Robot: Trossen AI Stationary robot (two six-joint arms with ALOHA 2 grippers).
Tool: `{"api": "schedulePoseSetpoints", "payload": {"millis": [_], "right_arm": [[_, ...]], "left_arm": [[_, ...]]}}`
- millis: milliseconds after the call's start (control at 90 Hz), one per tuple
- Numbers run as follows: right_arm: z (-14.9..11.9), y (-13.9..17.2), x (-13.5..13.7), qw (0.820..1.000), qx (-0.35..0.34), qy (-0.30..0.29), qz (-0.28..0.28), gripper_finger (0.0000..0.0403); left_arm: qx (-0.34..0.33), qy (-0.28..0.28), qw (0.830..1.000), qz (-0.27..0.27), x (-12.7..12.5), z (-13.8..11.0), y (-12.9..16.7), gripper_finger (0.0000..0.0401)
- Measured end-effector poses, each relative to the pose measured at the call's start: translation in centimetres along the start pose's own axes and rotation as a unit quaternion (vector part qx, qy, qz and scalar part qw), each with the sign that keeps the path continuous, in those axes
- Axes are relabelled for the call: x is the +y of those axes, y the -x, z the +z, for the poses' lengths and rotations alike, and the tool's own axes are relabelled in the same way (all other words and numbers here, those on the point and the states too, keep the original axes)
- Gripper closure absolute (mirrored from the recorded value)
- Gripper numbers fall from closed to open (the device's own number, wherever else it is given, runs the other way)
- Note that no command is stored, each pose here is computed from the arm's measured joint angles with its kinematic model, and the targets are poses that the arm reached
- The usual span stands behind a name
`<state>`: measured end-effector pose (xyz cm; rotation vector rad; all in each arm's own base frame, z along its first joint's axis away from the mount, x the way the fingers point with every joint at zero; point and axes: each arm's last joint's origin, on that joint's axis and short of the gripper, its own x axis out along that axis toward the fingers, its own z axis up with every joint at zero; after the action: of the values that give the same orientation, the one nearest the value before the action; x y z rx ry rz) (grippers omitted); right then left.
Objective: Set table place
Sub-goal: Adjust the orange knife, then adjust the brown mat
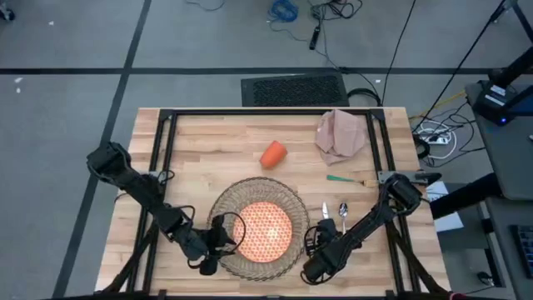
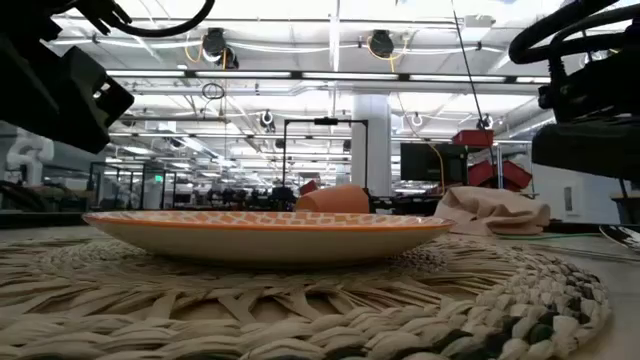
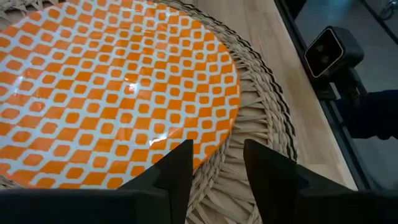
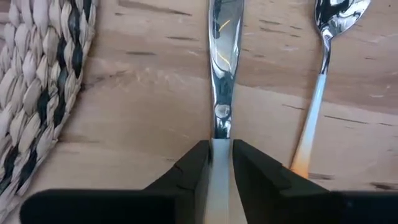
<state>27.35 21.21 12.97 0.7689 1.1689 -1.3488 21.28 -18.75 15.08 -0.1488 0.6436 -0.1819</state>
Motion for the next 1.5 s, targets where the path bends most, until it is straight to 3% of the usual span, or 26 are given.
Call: {"api": "schedulePoseSetpoints", "payload": {"millis": [1067,1500], "right_arm": [[1.0,-0.3,0.1,1.0,-0.024,-0.009,-0.016,0.0339],[1.4,1.8,0.1,0.999,-0.042,-0.002,-0.023,0.0339]], "left_arm": [[0.0,0.002,1.0,0.0,0.0,0.0,0.0,0.0273],[0.001,0.001,1.0,-0.002,0.0,0.0,0.0,0.0273]]}}
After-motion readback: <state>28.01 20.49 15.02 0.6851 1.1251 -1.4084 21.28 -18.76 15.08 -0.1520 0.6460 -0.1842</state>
